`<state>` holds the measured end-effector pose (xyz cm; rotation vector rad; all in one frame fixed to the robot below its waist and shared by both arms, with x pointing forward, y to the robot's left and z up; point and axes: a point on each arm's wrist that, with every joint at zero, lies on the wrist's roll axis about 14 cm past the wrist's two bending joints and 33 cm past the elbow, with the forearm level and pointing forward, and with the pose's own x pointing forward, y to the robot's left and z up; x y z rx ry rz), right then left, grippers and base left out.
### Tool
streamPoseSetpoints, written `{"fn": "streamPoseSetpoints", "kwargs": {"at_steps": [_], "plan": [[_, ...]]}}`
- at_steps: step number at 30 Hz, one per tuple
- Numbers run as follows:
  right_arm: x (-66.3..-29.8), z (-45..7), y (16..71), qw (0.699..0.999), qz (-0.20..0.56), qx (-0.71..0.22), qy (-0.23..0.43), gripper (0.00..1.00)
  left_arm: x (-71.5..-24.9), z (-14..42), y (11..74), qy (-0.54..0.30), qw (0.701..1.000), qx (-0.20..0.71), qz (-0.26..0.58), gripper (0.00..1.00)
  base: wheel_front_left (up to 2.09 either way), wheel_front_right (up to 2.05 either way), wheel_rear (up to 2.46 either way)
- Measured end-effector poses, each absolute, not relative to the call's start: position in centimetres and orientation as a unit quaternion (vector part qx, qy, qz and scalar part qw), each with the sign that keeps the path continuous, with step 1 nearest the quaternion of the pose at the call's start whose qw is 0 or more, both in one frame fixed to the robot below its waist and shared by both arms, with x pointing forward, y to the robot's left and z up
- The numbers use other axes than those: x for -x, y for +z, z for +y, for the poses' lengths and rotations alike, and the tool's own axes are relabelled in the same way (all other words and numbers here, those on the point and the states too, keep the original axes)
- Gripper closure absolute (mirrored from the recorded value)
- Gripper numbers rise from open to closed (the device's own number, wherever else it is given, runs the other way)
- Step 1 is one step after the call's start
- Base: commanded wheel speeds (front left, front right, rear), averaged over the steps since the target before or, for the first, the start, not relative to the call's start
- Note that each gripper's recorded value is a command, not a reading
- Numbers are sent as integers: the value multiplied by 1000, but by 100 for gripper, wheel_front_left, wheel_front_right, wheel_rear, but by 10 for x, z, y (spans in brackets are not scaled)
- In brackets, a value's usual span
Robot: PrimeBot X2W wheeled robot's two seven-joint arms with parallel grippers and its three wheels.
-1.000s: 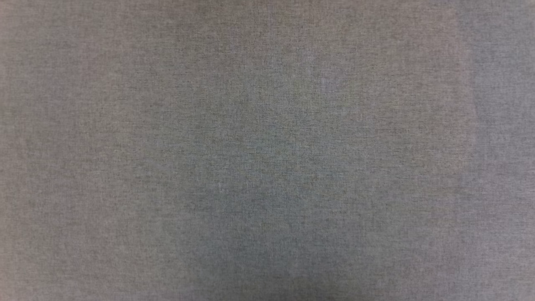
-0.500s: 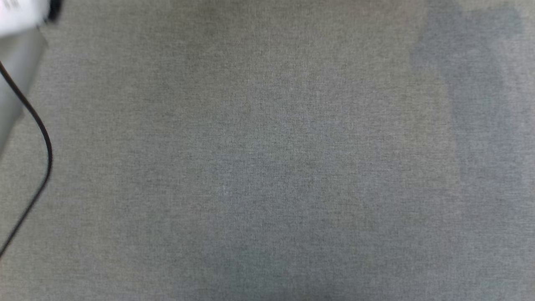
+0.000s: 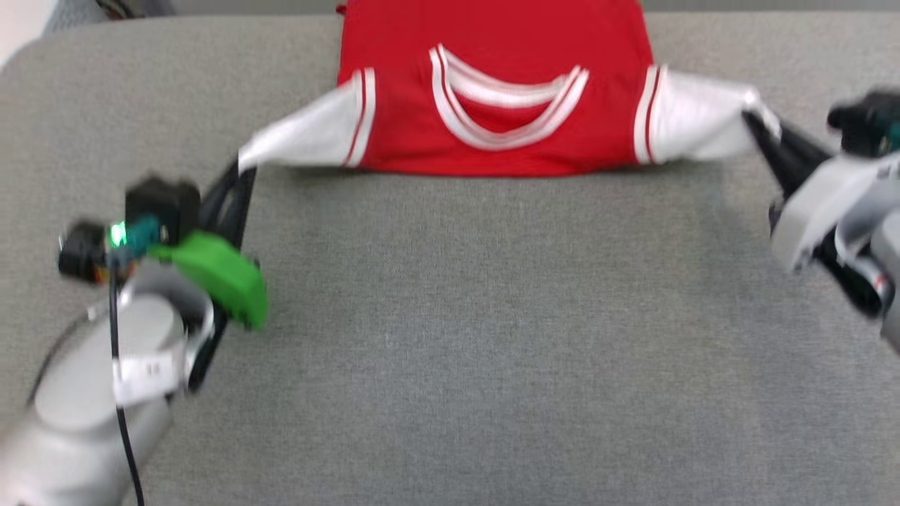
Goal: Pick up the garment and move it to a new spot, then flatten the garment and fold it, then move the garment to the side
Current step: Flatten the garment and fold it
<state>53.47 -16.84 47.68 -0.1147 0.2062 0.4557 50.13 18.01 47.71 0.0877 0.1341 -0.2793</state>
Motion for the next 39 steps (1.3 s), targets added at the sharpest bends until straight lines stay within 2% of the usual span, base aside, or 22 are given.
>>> {"fn": "streamPoseSetpoints", "kwargs": {"at_steps": [10,22,31,36,37,38,39], "plan": [[-439,-203,433,964,178,37,195,100,-408,202,429,-95,983,-14,154,100,0,0,0],[-351,-238,400,967,221,-18,127,100,-338,221,412,-36,982,24,184,100,0,0,0],[-299,-240,375,961,251,-51,104,100,-300,226,395,-9,977,41,210,100,0,0,0],[-297,-245,378,963,248,-51,91,100,-297,223,394,-10,977,43,209,100,0,0,0],[-300,-247,380,964,246,-54,86,66,-298,221,394,-11,977,42,207,100,0,0,0],[-304,-249,385,966,238,-55,80,0,-299,220,395,-12,978,42,205,100,0,0,0],[-308,-251,389,969,231,-53,76,0,-300,218,395,-15,978,41,204,100,0,0,0]]}}
